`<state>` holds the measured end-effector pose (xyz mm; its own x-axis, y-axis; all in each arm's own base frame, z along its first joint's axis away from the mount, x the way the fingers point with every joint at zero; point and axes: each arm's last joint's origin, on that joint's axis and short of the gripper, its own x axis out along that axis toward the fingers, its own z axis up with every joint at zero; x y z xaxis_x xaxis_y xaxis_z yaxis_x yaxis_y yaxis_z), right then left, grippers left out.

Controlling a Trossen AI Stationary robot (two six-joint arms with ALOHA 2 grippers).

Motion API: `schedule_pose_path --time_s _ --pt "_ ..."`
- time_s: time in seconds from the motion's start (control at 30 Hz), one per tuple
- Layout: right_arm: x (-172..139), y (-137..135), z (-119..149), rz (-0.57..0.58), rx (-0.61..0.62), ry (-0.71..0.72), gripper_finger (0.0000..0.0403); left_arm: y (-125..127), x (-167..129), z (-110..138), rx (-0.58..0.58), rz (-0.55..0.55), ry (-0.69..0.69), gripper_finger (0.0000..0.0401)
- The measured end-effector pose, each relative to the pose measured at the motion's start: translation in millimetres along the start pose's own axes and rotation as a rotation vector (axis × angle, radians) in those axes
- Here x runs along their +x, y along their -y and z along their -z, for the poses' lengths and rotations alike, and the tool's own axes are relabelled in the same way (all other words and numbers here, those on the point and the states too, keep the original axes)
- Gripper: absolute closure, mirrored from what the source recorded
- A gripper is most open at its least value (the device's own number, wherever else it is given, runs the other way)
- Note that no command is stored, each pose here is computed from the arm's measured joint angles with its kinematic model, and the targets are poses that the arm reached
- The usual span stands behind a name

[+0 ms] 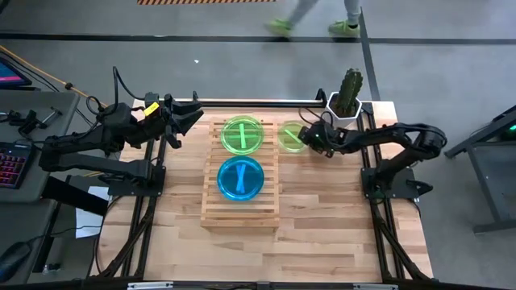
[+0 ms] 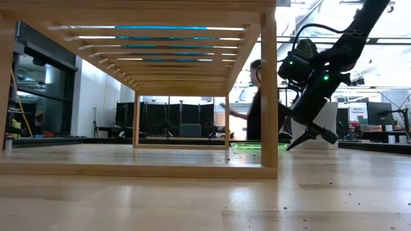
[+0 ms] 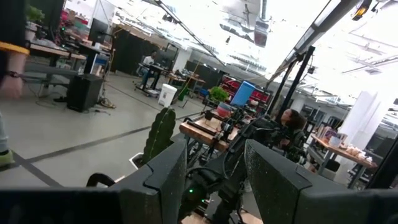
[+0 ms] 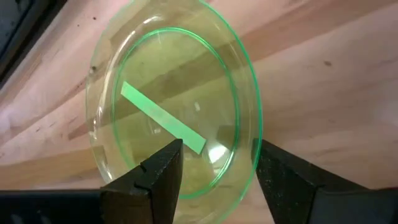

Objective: Place and stack plates onto a shelf
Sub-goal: Stack the green plate on top of the green plate on the shelf

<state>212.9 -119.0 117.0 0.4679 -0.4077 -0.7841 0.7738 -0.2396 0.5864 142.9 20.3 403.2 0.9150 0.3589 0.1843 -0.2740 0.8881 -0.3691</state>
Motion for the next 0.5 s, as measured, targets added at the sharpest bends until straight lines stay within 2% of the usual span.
schedule_pose_path --time_s 0.13,0.23,0.33,0.43,0.5 --pt "8.2 -1.1 0.5 0.009 -0.001 0.019 0.0213 0.0 -0.1 -0.1 0.0 0.0 0.0 0.0247" --pt "10.5 0.8 0.9 0.025 -0.003 0.023 0.0238 0.0 -0.1 0.0 0.0 0.0 0.0 0.0247" --pt "10.8 3.9 1.2 0.052 -0.016 0.031 0.0294 0.0 -0.1 0.0 0.0 0.0 0.0 0.0247" --pt "10.8 5.4 1.3 0.063 -0.063 0.032 0.0373 0.0 -0.1 -0.1 0.0 0.0 0.0 0.0247" --pt "8.3 3.8 1.0 0.053 -0.109 0.035 0.0391 0.0 -0.1 -0.1 0.0 0.0 0.0 0.0247"
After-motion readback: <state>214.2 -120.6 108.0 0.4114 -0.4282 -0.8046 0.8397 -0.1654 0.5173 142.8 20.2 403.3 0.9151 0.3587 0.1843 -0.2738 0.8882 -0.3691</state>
